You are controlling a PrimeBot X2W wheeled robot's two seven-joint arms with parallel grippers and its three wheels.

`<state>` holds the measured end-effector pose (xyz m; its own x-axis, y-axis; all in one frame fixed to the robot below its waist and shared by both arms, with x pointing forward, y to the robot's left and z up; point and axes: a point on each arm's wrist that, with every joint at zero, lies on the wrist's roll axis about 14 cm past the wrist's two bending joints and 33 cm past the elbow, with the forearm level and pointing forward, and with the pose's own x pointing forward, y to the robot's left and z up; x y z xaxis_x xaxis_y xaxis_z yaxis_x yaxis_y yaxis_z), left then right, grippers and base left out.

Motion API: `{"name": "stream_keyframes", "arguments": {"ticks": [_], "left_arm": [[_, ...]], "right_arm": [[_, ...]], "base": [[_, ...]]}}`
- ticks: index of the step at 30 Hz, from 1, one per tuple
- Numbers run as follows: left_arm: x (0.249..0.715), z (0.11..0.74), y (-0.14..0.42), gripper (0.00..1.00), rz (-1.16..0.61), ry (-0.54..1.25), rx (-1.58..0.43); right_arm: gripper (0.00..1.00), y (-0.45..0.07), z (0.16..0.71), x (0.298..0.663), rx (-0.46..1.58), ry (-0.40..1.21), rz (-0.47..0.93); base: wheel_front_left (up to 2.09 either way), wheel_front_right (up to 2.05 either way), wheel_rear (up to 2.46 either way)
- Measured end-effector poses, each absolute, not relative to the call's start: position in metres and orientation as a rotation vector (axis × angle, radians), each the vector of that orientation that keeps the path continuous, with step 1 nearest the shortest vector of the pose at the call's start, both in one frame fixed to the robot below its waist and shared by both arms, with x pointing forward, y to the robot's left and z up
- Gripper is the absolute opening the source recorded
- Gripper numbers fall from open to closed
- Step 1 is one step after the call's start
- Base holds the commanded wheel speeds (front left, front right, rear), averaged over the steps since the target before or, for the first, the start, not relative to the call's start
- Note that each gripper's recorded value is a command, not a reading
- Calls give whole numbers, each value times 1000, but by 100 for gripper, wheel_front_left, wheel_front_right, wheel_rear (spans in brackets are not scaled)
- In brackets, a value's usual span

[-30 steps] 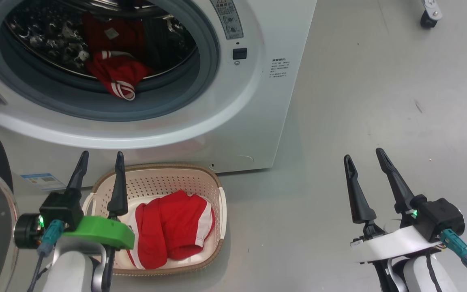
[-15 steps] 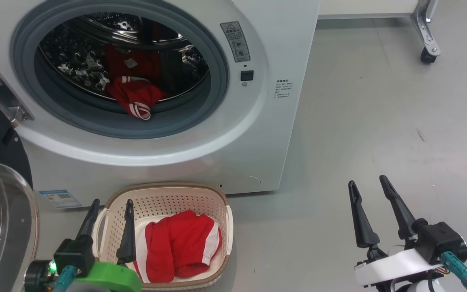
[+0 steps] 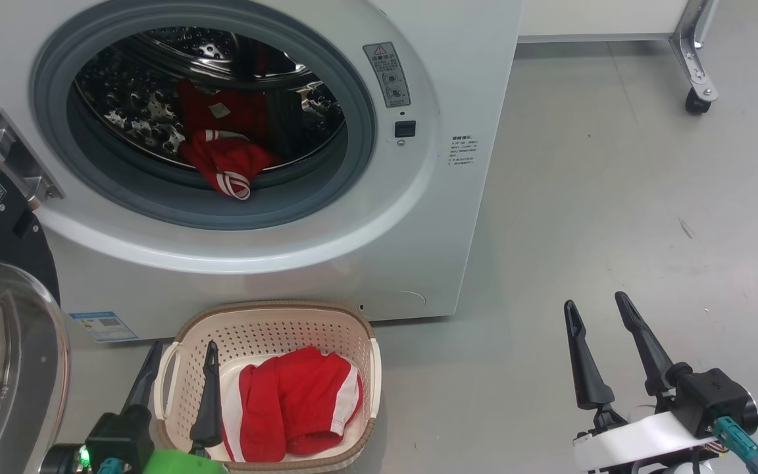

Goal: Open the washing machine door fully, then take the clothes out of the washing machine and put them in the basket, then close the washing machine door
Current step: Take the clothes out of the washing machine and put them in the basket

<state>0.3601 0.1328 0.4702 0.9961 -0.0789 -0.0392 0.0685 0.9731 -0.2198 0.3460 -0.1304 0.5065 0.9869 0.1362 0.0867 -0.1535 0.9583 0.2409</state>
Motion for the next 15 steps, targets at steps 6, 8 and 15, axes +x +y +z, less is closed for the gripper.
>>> {"name": "stream_keyframes", "arguments": {"ticks": [6,8,15], "left_arm": [[356,471,131,100,-76,48,-228],[355,471,131,100,-75,49,-229],[355,472,127,100,-87,48,-234]], "right_arm": [[100,-129,507,346,251,-71,152],[100,-129,508,346,251,-72,152],[100,-129,507,346,253,-70,150]], "base": [[0,0,0],[0,0,0],[0,0,0]]}}
